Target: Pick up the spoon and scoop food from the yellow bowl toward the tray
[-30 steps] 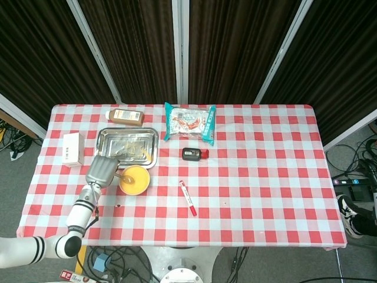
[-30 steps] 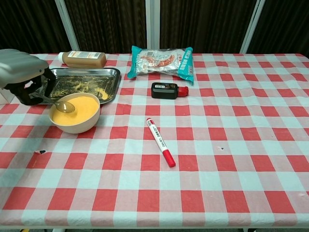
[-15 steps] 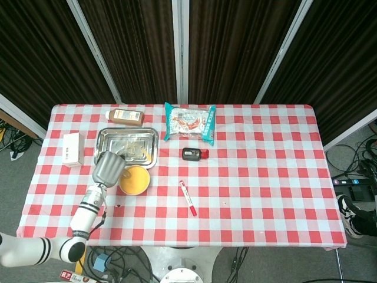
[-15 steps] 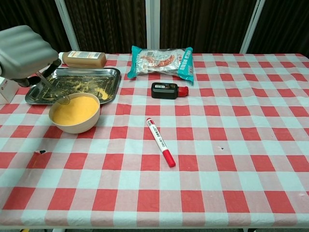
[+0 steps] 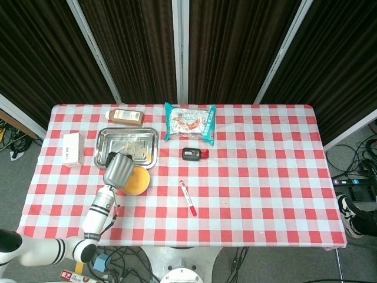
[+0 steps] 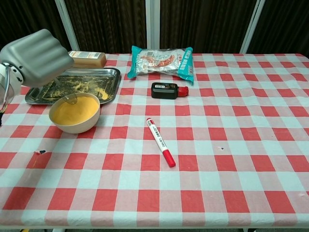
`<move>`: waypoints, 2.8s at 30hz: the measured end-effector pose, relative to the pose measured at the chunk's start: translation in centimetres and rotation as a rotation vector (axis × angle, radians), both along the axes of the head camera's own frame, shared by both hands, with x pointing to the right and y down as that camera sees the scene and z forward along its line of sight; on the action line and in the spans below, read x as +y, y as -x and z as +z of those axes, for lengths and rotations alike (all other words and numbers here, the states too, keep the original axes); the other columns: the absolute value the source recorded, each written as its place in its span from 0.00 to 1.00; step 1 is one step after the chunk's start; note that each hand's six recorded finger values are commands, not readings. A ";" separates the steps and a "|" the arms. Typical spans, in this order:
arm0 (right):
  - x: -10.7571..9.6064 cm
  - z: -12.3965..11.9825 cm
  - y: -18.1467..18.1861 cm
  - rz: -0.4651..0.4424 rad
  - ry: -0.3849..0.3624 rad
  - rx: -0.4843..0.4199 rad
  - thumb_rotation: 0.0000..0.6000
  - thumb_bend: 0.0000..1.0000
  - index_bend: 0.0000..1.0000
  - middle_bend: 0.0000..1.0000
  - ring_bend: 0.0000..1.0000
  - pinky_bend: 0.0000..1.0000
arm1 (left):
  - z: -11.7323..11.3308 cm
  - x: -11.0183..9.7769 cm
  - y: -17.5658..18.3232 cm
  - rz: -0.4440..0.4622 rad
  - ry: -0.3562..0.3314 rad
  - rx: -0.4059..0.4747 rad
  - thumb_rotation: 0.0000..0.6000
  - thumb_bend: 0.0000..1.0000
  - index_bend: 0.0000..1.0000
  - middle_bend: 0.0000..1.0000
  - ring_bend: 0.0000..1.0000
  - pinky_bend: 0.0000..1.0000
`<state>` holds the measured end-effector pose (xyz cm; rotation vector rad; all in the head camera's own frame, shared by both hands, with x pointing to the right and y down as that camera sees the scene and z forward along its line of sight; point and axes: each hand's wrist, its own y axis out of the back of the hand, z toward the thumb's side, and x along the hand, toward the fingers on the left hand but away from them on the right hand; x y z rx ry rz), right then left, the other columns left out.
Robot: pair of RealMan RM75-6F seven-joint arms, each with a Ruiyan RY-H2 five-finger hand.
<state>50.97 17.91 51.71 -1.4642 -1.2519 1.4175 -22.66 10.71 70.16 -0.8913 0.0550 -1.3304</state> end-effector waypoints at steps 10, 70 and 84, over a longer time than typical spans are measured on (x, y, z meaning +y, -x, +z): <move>-0.1 0.3 0.0 0.001 0.006 -0.002 1.00 0.12 0.10 0.29 0.02 0.14 | 1.2 0.8 -0.7 0.077 -0.032 -0.078 1.00 0.41 0.71 0.95 0.93 0.95; 0.1 -0.1 0.6 -0.004 -0.001 0.003 1.00 0.12 0.10 0.29 0.02 0.14 | 2.1 2.2 -0.6 0.000 0.128 0.125 1.00 0.41 0.73 0.96 0.93 0.95; 0.0 -0.1 0.8 -0.009 -0.006 0.004 1.00 0.12 0.10 0.29 0.02 0.14 | 0.6 0.7 1.5 -0.146 0.203 0.275 1.00 0.42 0.73 0.96 0.93 0.95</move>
